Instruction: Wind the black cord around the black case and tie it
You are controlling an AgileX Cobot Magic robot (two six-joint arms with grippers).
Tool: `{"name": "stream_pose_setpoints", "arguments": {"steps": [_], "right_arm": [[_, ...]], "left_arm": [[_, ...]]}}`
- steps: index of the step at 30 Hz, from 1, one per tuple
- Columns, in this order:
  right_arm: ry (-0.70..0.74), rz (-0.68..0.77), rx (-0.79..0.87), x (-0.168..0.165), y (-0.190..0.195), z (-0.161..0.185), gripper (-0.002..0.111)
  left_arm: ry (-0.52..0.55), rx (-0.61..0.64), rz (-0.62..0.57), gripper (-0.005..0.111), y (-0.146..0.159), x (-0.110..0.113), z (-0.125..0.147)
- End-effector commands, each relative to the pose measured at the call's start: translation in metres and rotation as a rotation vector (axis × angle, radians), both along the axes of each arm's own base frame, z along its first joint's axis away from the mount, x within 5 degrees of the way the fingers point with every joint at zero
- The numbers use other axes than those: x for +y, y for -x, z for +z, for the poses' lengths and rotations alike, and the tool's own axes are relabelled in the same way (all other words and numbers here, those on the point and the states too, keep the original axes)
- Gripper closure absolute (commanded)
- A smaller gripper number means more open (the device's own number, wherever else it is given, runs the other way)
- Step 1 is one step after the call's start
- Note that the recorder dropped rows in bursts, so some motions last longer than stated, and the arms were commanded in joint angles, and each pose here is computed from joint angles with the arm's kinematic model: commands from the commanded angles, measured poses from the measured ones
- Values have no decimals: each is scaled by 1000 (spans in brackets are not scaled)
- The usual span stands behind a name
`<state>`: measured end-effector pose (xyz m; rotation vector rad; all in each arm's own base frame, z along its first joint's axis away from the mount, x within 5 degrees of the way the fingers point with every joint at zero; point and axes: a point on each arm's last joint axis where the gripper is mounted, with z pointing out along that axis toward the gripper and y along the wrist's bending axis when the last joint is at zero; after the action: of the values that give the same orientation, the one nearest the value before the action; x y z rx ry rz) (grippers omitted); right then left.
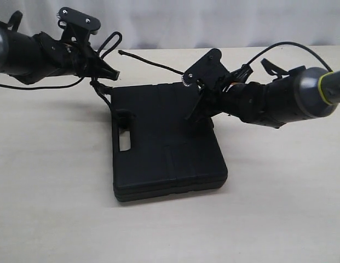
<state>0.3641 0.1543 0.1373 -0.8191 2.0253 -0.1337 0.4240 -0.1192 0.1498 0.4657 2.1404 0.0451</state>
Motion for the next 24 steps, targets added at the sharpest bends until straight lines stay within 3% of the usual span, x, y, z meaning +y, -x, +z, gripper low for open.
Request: {"name": "stream_pose_setpoints", "arguments": {"steps": [1, 13, 24], "right_arm": [[-22, -15, -23, 0, 0, 5, 104], [-16, -6, -42, 0, -1, 7, 104], [-121, -93, -102, -1, -5, 13, 104]], "left_arm": [[10, 17, -20, 107, 4, -9, -2], [-11, 19, -81, 107, 10, -24, -2], [-79, 12, -201, 107, 18, -45, -3]]}}
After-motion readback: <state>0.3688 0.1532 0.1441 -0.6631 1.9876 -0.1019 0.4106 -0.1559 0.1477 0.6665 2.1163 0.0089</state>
